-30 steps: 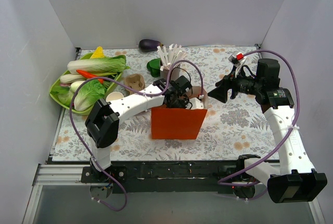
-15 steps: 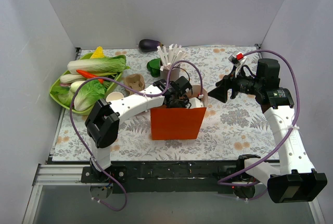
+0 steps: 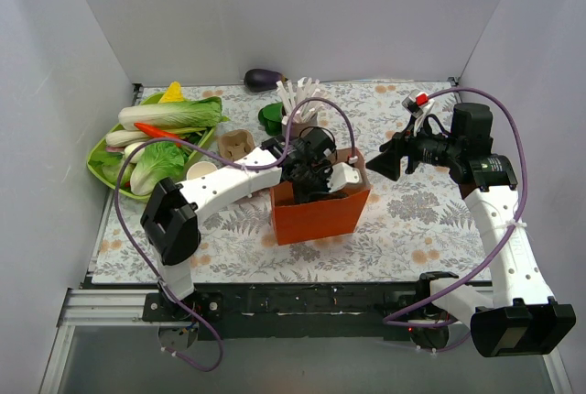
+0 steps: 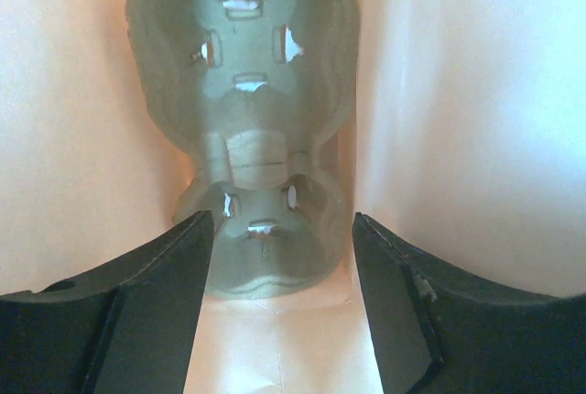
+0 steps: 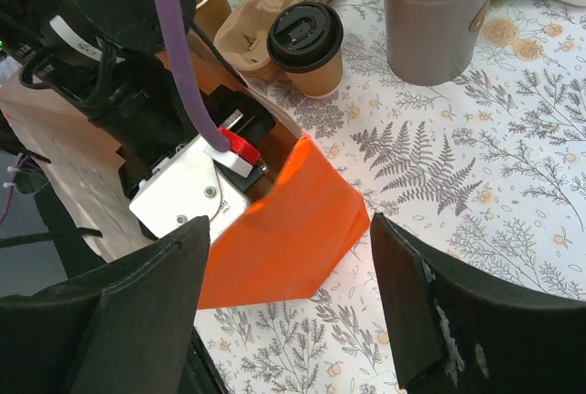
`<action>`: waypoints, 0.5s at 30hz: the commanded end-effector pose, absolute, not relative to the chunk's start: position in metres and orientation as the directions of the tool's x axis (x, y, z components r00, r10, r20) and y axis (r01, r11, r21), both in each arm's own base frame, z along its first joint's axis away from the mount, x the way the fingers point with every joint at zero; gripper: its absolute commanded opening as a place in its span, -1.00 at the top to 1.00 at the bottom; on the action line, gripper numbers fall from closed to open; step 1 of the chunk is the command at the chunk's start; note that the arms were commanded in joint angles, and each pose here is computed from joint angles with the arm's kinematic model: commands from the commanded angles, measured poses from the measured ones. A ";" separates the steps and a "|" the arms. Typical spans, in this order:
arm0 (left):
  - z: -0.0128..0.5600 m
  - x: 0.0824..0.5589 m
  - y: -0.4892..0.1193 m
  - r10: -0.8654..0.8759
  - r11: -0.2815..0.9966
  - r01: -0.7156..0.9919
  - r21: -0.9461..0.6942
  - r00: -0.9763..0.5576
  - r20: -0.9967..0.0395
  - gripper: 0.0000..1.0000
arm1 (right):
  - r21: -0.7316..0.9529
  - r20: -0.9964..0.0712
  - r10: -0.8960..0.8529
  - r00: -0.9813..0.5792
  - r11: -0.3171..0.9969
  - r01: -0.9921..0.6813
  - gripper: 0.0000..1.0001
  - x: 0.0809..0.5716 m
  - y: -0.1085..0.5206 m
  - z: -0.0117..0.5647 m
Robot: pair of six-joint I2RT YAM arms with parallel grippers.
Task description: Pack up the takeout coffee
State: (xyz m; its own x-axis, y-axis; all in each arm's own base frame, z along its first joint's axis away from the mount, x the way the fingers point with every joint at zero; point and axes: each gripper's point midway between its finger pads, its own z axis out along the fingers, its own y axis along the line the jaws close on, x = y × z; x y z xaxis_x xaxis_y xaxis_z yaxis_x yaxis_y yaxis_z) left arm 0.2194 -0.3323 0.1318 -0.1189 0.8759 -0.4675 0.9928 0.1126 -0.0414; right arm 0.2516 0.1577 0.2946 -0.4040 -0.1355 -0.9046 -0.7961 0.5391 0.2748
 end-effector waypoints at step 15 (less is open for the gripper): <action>0.258 0.224 -0.364 0.631 0.105 0.994 0.034 -0.040 -0.775 -0.51 | 0.237 -0.932 -0.123 -0.341 0.503 -0.831 -0.57 0.257 0.164 0.313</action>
State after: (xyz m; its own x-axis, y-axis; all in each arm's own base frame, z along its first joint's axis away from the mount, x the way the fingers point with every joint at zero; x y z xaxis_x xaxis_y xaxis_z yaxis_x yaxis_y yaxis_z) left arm 0.2252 -0.3571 0.2278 -0.0453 0.7076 -0.7052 0.9916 0.1175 0.0541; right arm 0.2519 0.1584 0.2949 -0.4013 -0.1352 -0.9059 -0.7997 0.5339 0.2746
